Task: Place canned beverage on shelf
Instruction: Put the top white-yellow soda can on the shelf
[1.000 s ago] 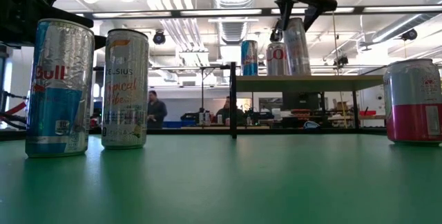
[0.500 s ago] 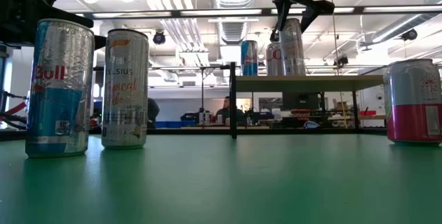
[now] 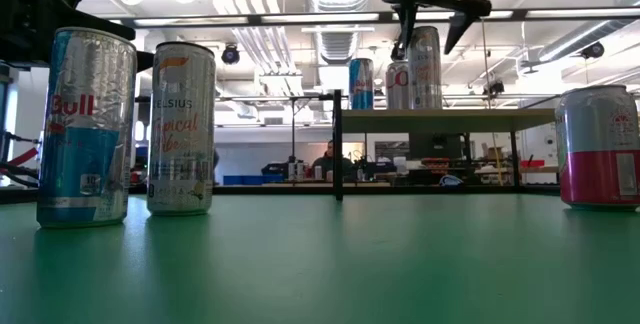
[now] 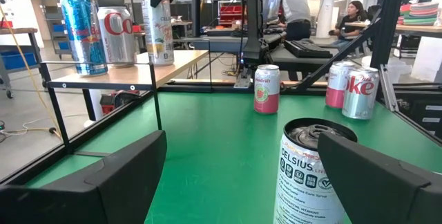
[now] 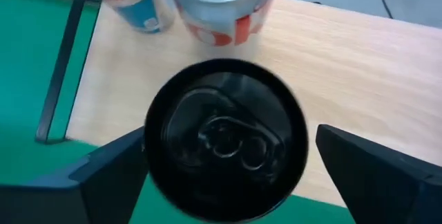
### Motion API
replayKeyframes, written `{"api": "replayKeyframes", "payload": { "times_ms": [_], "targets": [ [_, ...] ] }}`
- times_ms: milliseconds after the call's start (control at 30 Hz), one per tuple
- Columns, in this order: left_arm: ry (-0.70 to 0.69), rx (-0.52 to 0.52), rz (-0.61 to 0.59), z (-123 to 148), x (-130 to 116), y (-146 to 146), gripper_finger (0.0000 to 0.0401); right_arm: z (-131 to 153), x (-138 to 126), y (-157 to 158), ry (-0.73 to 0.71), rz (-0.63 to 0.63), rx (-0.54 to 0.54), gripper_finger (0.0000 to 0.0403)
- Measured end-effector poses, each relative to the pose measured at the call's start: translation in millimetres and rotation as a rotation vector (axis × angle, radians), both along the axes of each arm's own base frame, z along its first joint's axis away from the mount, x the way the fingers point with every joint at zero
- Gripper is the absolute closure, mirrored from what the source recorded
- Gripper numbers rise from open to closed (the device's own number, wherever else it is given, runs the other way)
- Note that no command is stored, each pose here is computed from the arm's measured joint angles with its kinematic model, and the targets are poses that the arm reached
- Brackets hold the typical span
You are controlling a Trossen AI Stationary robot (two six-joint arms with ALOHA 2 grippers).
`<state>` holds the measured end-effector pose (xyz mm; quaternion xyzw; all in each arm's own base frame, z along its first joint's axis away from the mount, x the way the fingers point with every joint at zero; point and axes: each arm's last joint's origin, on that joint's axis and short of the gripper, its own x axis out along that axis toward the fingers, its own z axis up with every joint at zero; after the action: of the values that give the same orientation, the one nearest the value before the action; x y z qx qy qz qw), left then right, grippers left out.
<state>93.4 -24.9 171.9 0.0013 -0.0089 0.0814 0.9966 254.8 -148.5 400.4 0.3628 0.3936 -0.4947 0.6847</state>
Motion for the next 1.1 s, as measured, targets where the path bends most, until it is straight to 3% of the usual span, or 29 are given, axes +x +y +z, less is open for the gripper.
{"api": "replayKeyframes", "payload": {
  "times_ms": [633, 1100],
  "targets": [
    [0.000, 0.000, 0.000, 0.0, 0.0, 0.0, 0.0040, -6.3, 25.7, 60.0, -0.048, -0.367, -0.250, 0.0003],
    [0.000, 0.000, 0.000, 0.0, 0.0, 0.0, 0.0040, -26.9, 44.1, 55.2, -0.043, -0.517, -0.321, 0.0003]
  ]
}}
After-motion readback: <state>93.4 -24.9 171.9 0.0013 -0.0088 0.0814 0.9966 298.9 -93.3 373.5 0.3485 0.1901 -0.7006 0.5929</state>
